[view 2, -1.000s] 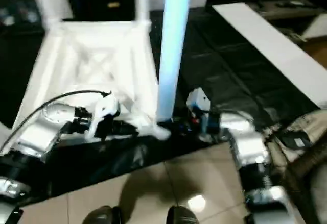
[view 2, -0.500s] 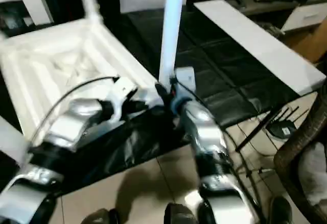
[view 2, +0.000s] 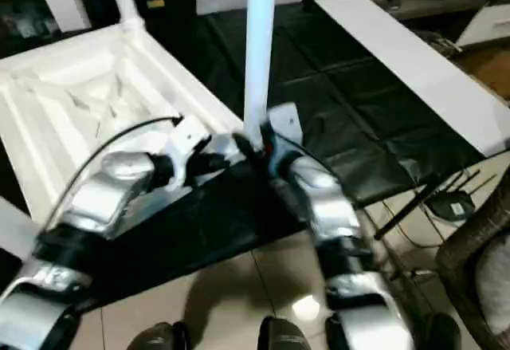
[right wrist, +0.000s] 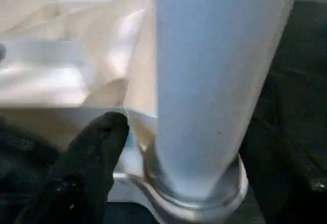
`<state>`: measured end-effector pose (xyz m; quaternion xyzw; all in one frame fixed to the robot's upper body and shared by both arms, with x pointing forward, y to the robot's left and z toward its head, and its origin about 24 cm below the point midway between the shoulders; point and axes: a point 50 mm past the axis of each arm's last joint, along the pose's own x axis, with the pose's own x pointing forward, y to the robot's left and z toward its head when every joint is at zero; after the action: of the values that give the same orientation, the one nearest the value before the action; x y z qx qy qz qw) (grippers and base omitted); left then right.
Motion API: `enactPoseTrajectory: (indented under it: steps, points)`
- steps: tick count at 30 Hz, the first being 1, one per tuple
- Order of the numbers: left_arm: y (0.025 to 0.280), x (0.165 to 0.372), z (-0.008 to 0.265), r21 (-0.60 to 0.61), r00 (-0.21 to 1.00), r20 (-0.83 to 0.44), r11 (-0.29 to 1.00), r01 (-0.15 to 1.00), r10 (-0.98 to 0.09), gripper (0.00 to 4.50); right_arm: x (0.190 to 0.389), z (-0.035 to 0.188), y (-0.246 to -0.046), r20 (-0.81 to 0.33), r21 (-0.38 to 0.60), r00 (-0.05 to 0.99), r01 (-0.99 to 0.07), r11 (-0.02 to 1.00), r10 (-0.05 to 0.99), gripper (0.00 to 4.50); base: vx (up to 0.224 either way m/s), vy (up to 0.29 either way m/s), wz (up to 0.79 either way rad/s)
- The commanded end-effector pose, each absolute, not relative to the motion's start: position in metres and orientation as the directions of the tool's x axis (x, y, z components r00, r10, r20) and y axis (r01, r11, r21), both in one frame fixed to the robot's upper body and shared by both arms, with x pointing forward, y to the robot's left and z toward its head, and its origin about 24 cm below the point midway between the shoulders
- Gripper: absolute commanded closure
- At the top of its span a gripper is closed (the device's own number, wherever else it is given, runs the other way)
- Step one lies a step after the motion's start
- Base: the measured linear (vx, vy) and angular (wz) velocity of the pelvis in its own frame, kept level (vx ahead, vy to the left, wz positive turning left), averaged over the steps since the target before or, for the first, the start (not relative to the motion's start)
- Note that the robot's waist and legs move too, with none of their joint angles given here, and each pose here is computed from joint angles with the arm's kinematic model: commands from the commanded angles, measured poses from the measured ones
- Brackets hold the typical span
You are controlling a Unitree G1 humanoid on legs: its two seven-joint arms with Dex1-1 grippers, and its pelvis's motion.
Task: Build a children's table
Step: Rotate leg to tighten
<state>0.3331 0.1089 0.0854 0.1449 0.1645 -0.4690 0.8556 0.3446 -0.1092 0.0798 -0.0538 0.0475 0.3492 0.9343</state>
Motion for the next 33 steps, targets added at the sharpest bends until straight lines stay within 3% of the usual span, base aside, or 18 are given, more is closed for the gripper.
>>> enactPoseTrajectory:
  steps: [1,3,7,13,15,25,33]
  points:
    - [0.101,0.326,0.096,0.113,0.394,-0.347,0.379,0.918,-0.851,4.5,0.344,0.086,-0.122,-0.129,-0.117,0.699,-0.715,0.689,0.703,0.51,0.0,0.0,0.0]
    - [0.102,0.325,0.096,0.113,0.381,-0.348,0.365,0.924,-0.857,4.5,0.344,0.087,-0.126,-0.135,-0.13,0.692,-0.722,0.679,0.709,0.39,0.0,0.0,0.0]
    - [0.117,0.32,0.095,0.11,0.279,-0.394,0.256,0.96,-0.876,4.5,0.341,0.095,-0.141,-0.18,-0.18,0.561,-0.826,0.534,0.808,0.39,0.0,0.0,0.0]
    - [0.129,0.315,0.094,0.087,0.141,-0.448,0.114,0.99,-0.883,4.5,0.329,0.094,-0.147,-0.27,-0.14,0.29,-0.955,0.261,0.918,0.39,0.0,0.0,0.0]
    - [0.131,0.312,0.092,0.077,0.098,-0.474,0.07,0.995,-0.875,4.5,0.328,0.091,-0.148,-0.297,-0.112,0.225,-0.973,0.2,0.928,0.64,0.0,0.0,0.0]
    - [0.129,0.304,0.087,0.048,-0.014,-0.505,-0.044,0.998,-0.863,4.5,0.331,0.094,-0.144,-0.279,-0.068,0.134,-0.991,0.119,0.951,1.46,0.0,0.0,0.0]
    - [0.13,0.306,0.087,0.055,-0.018,-0.516,-0.055,0.997,-0.856,4.5,0.329,0.092,-0.145,-0.29,-0.031,0.058,-0.998,0.052,0.955,2.06,0.0,0.0,0.0]
